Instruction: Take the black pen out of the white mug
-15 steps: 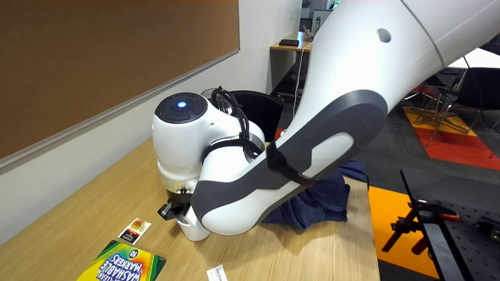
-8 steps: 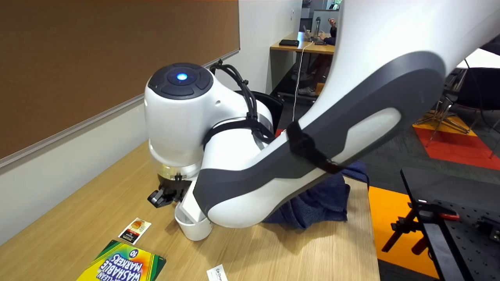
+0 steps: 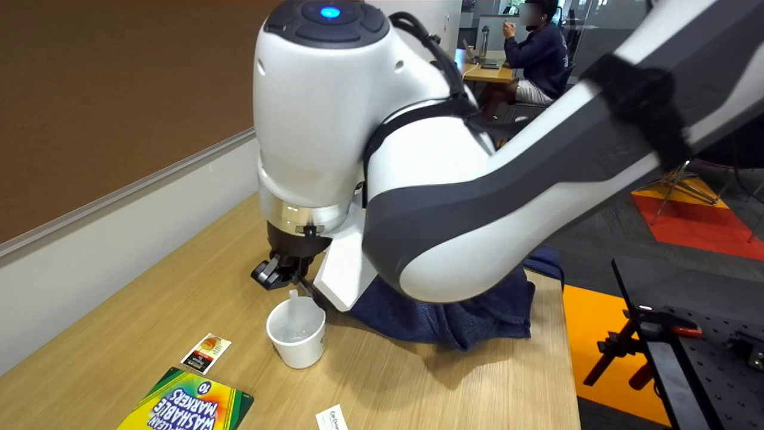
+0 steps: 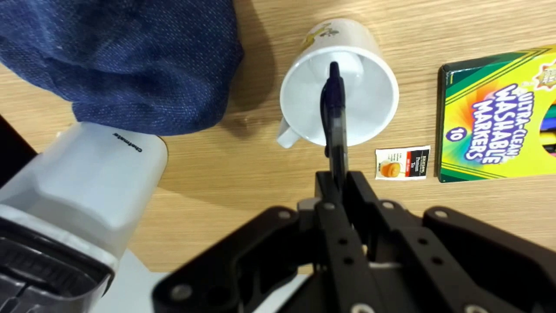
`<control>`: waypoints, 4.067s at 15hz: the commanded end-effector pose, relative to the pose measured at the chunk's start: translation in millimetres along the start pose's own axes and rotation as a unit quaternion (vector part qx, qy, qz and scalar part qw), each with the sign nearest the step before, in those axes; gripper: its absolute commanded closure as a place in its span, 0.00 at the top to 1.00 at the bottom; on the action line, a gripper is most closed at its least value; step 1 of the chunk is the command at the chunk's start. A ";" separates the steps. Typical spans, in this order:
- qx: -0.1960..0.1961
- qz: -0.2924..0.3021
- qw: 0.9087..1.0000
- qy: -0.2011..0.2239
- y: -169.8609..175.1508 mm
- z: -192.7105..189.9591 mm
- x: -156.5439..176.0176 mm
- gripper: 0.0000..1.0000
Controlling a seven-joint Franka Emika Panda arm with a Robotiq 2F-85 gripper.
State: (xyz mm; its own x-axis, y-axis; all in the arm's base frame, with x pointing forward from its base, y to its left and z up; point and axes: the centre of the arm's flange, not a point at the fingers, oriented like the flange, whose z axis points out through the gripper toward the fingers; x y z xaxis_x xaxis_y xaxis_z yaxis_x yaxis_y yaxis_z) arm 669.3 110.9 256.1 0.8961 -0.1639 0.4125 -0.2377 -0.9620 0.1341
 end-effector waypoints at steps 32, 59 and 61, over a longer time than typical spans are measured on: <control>0.066 -0.037 0.975 -0.210 -0.3 73.4 -173.0 0.03; 0.056 0.029 0.993 -0.100 61.2 -84.9 -125.7 1.00; 0.061 0.025 0.993 -0.094 65.2 -94.5 -126.9 1.00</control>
State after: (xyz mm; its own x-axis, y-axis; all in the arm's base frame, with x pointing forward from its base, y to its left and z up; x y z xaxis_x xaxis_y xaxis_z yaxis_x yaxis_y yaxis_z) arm 528.3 92.7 275.5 0.9463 -0.2273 0.2297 -0.2351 -0.9719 0.0068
